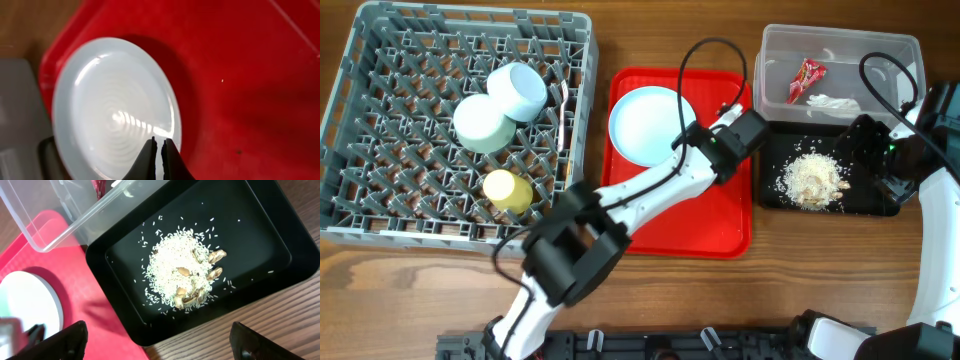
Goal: Sort waste into correct bins and load items into the dishwasher rack
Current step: 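Grasp the white plate's rim with the left gripper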
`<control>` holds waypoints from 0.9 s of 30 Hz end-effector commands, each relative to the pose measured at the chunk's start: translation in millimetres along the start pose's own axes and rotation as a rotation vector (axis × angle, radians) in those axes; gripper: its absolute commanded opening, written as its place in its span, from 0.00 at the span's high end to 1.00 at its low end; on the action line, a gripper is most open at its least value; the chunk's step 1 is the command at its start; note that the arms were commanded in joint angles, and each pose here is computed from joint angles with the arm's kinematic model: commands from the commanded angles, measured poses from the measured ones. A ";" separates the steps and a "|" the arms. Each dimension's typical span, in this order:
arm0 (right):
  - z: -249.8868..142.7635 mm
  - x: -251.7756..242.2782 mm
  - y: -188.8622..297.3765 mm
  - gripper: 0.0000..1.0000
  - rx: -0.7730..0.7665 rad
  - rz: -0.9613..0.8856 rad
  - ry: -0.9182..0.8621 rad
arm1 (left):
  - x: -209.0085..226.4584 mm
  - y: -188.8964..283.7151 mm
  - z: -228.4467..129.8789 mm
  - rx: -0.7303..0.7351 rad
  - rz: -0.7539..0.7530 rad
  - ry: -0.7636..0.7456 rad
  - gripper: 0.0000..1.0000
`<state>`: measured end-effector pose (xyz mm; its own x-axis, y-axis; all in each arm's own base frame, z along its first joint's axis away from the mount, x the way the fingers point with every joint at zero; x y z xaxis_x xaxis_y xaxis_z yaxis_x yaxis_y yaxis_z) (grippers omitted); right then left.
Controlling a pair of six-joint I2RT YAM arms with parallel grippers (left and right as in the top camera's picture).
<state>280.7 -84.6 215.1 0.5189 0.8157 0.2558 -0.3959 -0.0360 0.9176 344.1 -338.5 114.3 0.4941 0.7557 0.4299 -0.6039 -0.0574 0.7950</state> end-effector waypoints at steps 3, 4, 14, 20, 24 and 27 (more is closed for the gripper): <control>2.6 1.3 0.2 0.09 0.004 0.008 0.001 | 27.3 35.5 16.6 -0.077 0.039 0.034 0.96; 2.5 1.2 0.2 0.09 0.004 0.008 0.001 | 26.3 35.3 16.4 -0.076 0.031 0.034 0.96; 1.9 1.0 0.2 0.08 0.007 0.007 0.000 | 9.2 24.3 10.0 -0.006 -0.214 0.261 0.52; 1.8 1.0 0.2 0.09 0.008 0.007 0.000 | 35.9 0.0 16.2 -0.003 -0.192 0.534 0.40; 1.8 1.0 0.2 0.09 0.008 0.007 0.000 | 35.6 -25.2 14.2 0.008 -0.186 0.551 0.37; 1.9 1.1 0.2 0.09 0.007 0.007 0.000 | 29.5 -37.1 10.7 0.022 -0.183 0.546 0.36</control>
<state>279.4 -84.1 214.5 0.5208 0.8150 0.2543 -0.3890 -0.0386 0.9204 389.0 -316.8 132.6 0.2105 0.9775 0.0142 -0.5651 0.1099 0.8177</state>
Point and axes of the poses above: each gripper's point midway between its finger pads, its own y axis back along the fingers, its own x axis along the line the jaws close on, z = x × y, the point moved 5 cm from there along y, back along the fingers, and after that the axes turned 4 degrees about y, right-handed, at the moved point
